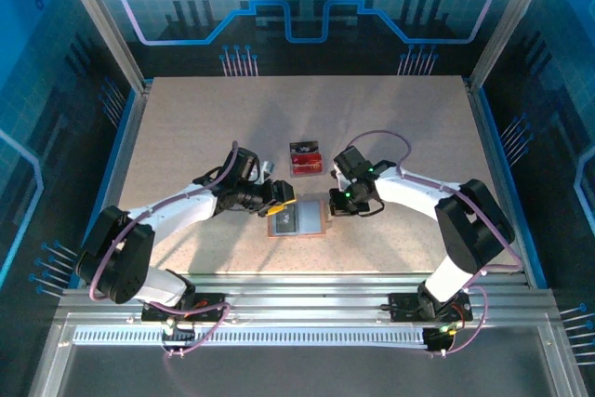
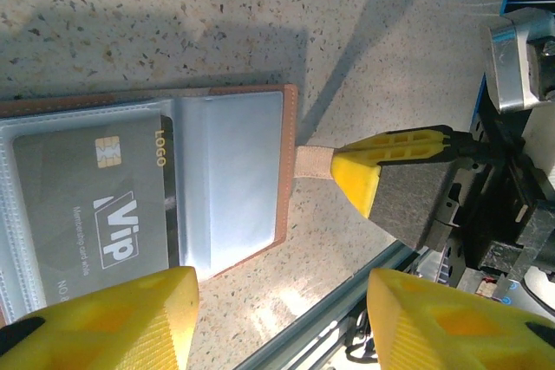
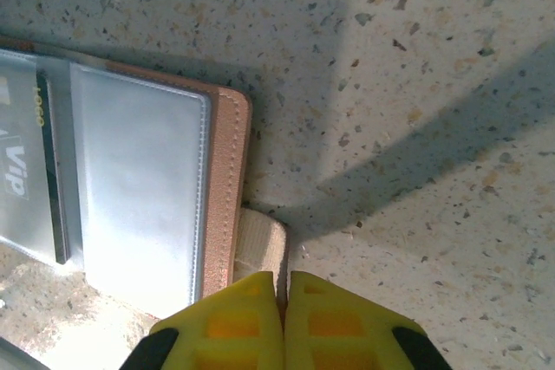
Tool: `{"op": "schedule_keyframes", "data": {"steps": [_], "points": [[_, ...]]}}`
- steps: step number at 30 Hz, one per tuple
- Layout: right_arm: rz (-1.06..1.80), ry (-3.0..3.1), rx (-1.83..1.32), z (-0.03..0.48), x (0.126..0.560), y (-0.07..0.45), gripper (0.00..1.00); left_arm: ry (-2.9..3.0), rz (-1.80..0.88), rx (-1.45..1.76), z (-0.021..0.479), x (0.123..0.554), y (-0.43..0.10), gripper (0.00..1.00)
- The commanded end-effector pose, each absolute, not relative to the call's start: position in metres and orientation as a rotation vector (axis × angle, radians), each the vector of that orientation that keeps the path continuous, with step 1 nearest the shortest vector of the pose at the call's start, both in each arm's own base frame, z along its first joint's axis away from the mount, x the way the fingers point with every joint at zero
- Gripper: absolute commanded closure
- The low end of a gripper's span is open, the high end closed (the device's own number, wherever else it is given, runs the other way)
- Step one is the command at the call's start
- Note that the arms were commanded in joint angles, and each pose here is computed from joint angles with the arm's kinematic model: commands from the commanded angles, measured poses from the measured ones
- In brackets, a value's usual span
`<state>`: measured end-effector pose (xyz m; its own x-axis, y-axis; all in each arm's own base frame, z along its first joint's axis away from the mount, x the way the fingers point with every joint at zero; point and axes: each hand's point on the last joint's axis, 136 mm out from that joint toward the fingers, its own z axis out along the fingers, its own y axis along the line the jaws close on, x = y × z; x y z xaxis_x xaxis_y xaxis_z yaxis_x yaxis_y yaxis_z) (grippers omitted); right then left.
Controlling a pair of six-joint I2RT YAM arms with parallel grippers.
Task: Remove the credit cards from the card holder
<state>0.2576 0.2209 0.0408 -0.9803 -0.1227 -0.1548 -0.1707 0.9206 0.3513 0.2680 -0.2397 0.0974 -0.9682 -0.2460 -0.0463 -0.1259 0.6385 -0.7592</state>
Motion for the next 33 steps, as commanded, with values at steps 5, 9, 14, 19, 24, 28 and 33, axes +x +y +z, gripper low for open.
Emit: {"op": "schedule_keyframes", "data": {"steps": [5, 9, 14, 19, 24, 28, 33], "points": [[0.602, 2.922, -0.256, 0.059, 0.258, 0.222, 0.76, 2.774, -1.185, -0.318, 0.075, 0.261, -0.233, 0.47], [0.603, 2.875, -0.235, 0.085, 0.262, 0.22, 0.72, 2.809, -1.139, -0.299, 0.068, 0.255, -0.228, 0.48], [0.698, 2.775, -0.208, 0.12, 0.265, 0.233, 0.71, 2.837, -1.11, -0.293, 0.061, 0.252, -0.225, 0.51], [0.913, 2.701, -0.167, 0.14, 0.268, 0.266, 0.72, 2.817, -1.111, -0.317, 0.06, 0.256, -0.225, 0.56], [1.182, 2.706, -0.114, 0.129, 0.268, 0.306, 0.77, 2.821, -1.12, -0.321, 0.059, 0.26, -0.229, 0.65], [1.175, 2.738, -0.119, 0.112, 0.268, 0.32, 0.8, 2.833, -1.113, -0.331, 0.054, 0.261, -0.229, 0.71], [1.156, 2.788, -0.088, 0.087, 0.266, 0.325, 0.83, 2.857, -1.116, -0.327, 0.044, 0.258, -0.23, 0.75]]}}
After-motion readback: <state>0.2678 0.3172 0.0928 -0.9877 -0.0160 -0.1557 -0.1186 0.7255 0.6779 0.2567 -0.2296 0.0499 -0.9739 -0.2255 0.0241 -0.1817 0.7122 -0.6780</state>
